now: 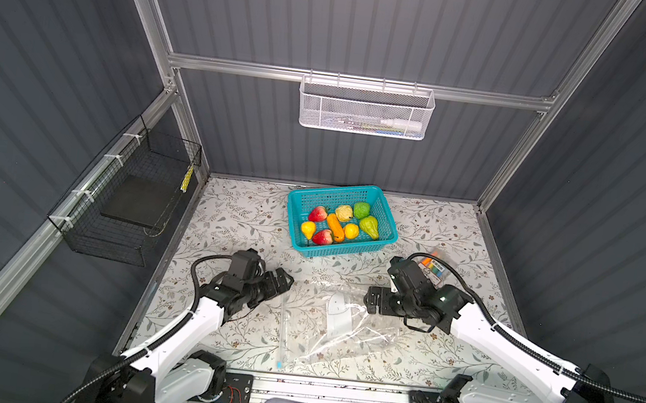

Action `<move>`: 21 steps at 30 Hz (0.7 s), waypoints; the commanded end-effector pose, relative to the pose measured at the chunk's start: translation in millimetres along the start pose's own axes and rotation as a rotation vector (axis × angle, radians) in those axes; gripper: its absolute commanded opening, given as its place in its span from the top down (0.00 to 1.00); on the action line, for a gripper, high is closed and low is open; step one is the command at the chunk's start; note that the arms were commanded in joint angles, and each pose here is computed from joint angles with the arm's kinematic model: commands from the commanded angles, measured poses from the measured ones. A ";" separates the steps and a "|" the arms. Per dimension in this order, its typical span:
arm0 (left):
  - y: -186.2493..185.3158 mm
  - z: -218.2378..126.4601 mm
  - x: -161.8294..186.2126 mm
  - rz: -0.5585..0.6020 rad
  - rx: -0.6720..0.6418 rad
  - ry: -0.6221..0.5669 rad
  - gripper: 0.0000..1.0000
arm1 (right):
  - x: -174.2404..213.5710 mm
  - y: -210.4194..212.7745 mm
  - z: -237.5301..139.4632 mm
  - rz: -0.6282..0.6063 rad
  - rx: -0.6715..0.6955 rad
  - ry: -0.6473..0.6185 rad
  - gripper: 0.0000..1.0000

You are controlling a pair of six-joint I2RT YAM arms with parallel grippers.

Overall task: Place the food in the zip-top bag and seal the zipper
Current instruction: 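Move both grippers down to the clear zip-top bag's opening edges and pinch them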

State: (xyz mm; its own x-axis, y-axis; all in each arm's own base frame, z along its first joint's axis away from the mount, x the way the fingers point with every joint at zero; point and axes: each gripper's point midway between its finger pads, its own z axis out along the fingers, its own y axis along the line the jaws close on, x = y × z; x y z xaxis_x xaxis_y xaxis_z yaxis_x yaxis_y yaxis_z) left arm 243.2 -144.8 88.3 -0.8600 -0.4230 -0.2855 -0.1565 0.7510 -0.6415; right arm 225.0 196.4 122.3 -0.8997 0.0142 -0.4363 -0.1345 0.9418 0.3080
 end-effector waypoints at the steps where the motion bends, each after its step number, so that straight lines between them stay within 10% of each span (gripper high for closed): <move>1: -3.1 -1.1 26.3 -0.053 0.065 0.099 0.04 | 1.2 6.7 4.4 0.077 -0.075 -0.042 0.01; 21: 8.7 15.5 51.7 -0.067 0.111 0.163 0.25 | 4.1 -6.9 18.4 0.101 -0.009 -0.045 0.01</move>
State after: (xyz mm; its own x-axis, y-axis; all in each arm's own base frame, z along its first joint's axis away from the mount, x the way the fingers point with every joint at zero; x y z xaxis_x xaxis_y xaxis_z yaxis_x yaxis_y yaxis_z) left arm 210.6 -165.9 61.6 -0.9117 -0.3870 -0.1379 -0.1725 0.6652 -0.7265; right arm 225.5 195.8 101.1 -0.8962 0.1132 -0.4289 -0.0573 0.9292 0.3651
